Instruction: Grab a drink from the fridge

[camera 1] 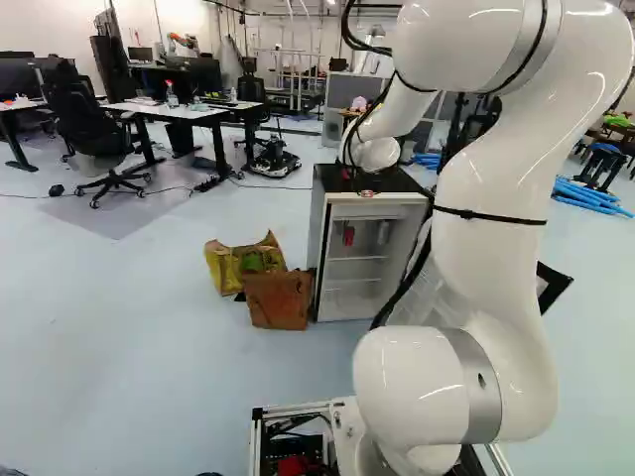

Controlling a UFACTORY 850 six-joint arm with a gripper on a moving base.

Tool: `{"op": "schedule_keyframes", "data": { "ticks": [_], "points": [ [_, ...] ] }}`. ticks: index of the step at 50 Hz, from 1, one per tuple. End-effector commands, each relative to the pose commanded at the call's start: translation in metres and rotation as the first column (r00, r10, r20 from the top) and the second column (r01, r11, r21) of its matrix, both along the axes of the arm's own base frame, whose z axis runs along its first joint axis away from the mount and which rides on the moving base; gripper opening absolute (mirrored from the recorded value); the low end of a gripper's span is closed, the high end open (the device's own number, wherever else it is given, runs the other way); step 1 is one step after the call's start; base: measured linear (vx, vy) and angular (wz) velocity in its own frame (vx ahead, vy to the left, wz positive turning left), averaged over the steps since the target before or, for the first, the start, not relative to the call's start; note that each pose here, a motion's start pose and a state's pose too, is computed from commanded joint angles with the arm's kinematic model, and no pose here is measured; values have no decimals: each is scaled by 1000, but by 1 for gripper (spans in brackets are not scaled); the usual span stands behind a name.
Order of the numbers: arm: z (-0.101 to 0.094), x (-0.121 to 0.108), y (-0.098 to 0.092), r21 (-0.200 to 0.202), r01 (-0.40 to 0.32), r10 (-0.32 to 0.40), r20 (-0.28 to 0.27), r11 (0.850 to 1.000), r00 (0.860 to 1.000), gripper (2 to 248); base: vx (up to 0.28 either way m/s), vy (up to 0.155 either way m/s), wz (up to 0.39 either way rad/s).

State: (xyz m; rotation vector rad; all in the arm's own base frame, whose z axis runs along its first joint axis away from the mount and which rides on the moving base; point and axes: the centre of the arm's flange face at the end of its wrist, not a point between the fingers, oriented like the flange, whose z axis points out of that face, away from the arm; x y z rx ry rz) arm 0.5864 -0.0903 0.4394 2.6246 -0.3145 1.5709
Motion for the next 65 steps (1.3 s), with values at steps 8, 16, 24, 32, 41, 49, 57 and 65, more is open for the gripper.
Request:
{"op": "schedule_keyframes", "data": {
  "ticks": [8, 16, 24, 32, 41, 49, 57, 65],
  "points": [
    [1, -13, -8, 1, 17, -17, -5, 1000, 1000, 247, 0, 0, 0],
    [2, -25, -17, 2, 36, -36, -10, 999, 999, 247, 0, 0, 0],
    [4, -38, -26, 2, 55, -55, -13, 998, 998, 247, 0, 0, 0],
    [12, -52, -34, 1, 75, -75, -4, 997, 997, 247, 0, 0, 0],
    [22, -67, -44, -2, 99, -99, 11, 995, 995, 247, 0, 0, 0],
    [31, -80, -52, -3, 120, -120, 22, 993, 992, 247, 0, 0, 0],
    [39, -93, -61, -2, 142, -142, 22, 990, 990, 247, 0, 0, 0],
    [46, -105, -70, 0, 165, -165, 17, 986, 986, 247, 0, 0, 0]
  ]
}}
